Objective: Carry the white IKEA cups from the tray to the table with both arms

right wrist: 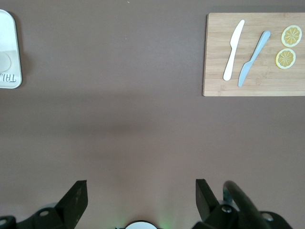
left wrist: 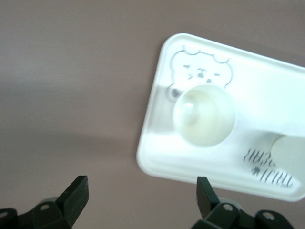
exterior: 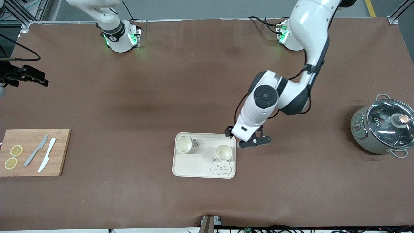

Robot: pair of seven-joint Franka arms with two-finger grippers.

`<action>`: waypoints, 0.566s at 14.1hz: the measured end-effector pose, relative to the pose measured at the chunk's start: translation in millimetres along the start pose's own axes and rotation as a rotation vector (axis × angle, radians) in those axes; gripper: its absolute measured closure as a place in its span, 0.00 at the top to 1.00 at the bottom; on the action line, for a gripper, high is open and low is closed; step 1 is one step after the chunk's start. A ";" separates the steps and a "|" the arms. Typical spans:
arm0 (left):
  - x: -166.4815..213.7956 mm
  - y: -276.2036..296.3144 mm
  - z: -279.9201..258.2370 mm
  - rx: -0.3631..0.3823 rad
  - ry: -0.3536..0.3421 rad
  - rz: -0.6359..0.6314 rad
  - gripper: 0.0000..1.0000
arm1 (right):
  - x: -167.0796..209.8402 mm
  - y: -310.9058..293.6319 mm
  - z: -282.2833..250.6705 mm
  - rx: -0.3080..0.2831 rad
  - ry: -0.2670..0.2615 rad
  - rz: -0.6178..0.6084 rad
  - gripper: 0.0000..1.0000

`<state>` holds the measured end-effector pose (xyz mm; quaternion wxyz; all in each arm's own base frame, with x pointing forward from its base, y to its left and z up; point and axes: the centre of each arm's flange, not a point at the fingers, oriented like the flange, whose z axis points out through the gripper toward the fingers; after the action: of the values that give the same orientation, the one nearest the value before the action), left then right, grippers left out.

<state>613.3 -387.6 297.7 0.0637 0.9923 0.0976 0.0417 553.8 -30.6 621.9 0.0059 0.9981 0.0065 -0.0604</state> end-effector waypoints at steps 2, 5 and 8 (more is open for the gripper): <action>9.0 -0.1 23.2 -0.042 0.048 -0.009 0.95 | 6.5 -0.9 9.1 0.000 -0.016 -0.002 1.00; 25.7 -6.6 28.3 -0.070 0.086 -0.029 0.86 | 19.3 -1.3 30.9 0.000 -0.059 -0.004 1.00; 34.1 -6.4 37.8 -0.079 0.097 -0.036 0.81 | 44.6 -0.9 74.9 -0.001 -0.132 -0.005 1.00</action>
<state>649.0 -379.1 261.8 0.0987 0.9839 0.1169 0.0922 589.1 -30.1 542.1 0.0068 0.9920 0.0087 -0.1261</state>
